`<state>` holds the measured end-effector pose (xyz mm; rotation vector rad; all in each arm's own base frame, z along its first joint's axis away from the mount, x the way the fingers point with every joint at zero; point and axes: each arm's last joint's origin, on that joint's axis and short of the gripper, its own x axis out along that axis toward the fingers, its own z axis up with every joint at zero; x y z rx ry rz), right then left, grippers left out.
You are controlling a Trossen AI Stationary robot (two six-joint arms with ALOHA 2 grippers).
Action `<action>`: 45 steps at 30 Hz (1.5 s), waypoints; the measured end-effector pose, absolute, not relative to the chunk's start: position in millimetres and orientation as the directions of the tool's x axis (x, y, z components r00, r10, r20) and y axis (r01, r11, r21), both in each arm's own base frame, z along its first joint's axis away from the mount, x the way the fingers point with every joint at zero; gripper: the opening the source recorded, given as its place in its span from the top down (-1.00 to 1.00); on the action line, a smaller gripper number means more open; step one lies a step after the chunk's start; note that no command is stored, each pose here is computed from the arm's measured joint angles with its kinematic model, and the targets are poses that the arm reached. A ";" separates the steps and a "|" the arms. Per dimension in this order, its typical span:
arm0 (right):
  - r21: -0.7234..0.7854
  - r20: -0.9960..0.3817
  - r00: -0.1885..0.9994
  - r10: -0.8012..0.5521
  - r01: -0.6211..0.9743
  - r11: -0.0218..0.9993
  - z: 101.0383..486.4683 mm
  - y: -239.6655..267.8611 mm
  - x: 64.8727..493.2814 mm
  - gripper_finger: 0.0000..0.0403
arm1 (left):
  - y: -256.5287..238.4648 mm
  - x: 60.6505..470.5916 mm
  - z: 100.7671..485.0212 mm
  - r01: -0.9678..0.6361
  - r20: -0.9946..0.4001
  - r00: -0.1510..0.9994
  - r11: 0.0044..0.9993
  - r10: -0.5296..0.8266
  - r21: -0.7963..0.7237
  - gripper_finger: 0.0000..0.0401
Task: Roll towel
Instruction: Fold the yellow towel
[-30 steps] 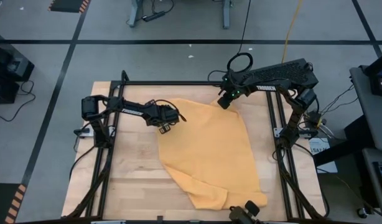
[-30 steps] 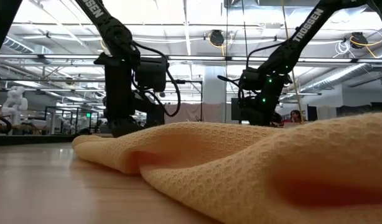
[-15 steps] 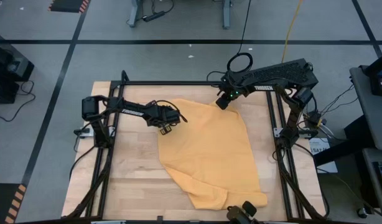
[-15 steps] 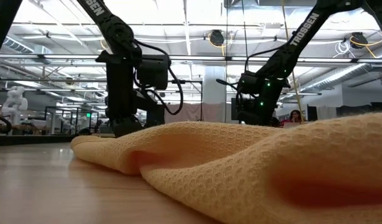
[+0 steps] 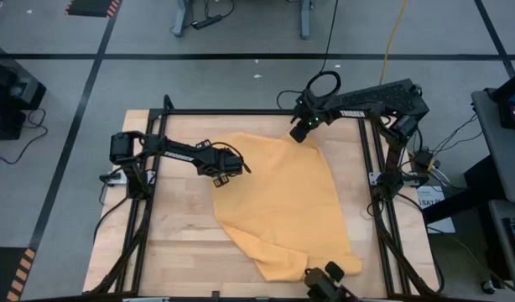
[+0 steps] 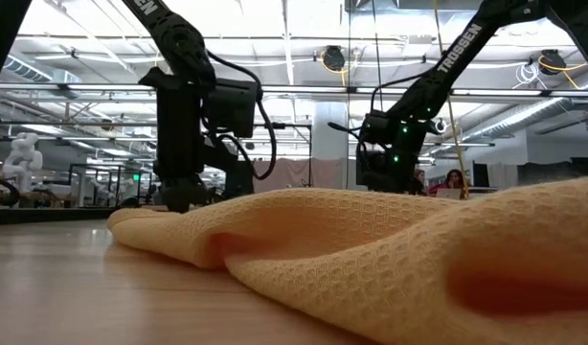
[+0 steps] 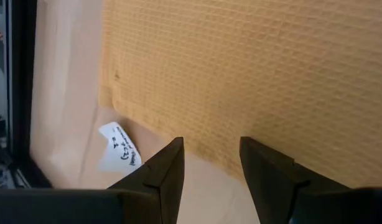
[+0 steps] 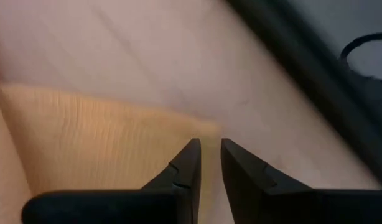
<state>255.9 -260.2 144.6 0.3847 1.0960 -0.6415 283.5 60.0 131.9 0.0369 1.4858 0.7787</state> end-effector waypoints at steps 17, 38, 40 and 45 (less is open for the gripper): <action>0.075 -0.930 0.328 -0.163 0.606 0.792 154.2 -261.6 252.0 0.73 | 37.4 282.3 139.4 -0.444 -0.869 -0.041 0.770 0.493 0.458 0.19; 0.067 -0.929 0.320 -0.187 0.642 0.764 130.4 -270.1 261.0 0.28 | 29.9 292.8 154.7 -0.512 -0.837 0.122 0.757 0.533 0.407 0.19; 0.062 -0.928 0.321 -0.191 0.637 0.769 130.3 -270.3 261.1 0.36 | 29.9 292.9 154.7 -0.512 -0.837 0.123 0.757 0.533 0.407 0.19; 0.047 -0.921 0.333 -0.203 0.612 0.789 130.9 -271.5 262.0 0.72 | 29.9 293.1 154.7 -0.519 -0.837 0.125 0.754 0.533 0.403 0.19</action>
